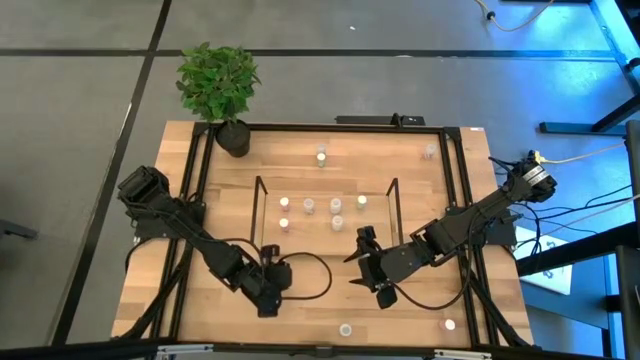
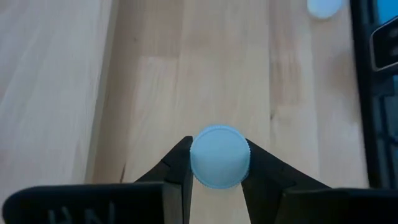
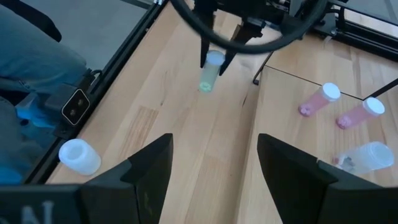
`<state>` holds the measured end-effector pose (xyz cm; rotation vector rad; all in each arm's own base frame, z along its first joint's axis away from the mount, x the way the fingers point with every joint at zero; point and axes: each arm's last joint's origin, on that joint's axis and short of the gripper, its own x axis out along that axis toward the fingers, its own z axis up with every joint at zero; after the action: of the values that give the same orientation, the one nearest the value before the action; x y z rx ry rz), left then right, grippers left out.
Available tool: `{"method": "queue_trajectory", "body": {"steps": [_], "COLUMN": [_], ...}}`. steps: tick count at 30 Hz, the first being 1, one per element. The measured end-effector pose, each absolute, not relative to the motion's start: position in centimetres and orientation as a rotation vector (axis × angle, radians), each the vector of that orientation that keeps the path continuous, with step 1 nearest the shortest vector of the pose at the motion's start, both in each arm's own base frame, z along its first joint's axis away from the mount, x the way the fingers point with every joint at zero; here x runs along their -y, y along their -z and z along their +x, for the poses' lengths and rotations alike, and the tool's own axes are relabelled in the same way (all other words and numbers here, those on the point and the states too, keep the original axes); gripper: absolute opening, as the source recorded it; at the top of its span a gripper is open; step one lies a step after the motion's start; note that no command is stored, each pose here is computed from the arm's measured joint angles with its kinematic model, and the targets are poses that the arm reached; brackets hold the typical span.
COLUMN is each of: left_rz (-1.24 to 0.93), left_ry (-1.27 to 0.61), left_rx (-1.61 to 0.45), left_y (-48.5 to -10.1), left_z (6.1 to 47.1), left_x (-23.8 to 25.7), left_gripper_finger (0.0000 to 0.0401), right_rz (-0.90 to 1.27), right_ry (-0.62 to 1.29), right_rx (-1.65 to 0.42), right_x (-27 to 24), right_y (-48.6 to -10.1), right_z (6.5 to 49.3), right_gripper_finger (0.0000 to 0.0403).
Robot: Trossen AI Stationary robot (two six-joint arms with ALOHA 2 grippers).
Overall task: Pick and place medicine bottles onto shelf by color
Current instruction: Put the bottom blue pill bottle on the shelf aligned with the other blue pill bottles
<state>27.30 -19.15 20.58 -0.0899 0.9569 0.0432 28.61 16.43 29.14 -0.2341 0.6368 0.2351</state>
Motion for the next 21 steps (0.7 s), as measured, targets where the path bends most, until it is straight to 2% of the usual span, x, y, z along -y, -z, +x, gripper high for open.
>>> {"method": "queue_trajectory", "body": {"steps": [8, 21], "left_rz": [0.010, 0.098], "left_ry": [-0.013, -0.033], "left_rx": [-0.901, -1.114], "left_y": [-23.2, -20.8], "left_z": [28.4, 32.0], "left_x": [19.3, 20.3], "left_gripper_finger": [0.0089, 0.0089], "right_rz": [-0.234, -0.235], "right_ry": [-0.235, -0.236], "right_rx": [-0.637, -0.637], "right_x": [-16.4, -16.5], "right_y": [-29.1, -29.1], "right_z": [28.6, 28.6], "right_gripper_finger": [0.0236, 0.0236]}}
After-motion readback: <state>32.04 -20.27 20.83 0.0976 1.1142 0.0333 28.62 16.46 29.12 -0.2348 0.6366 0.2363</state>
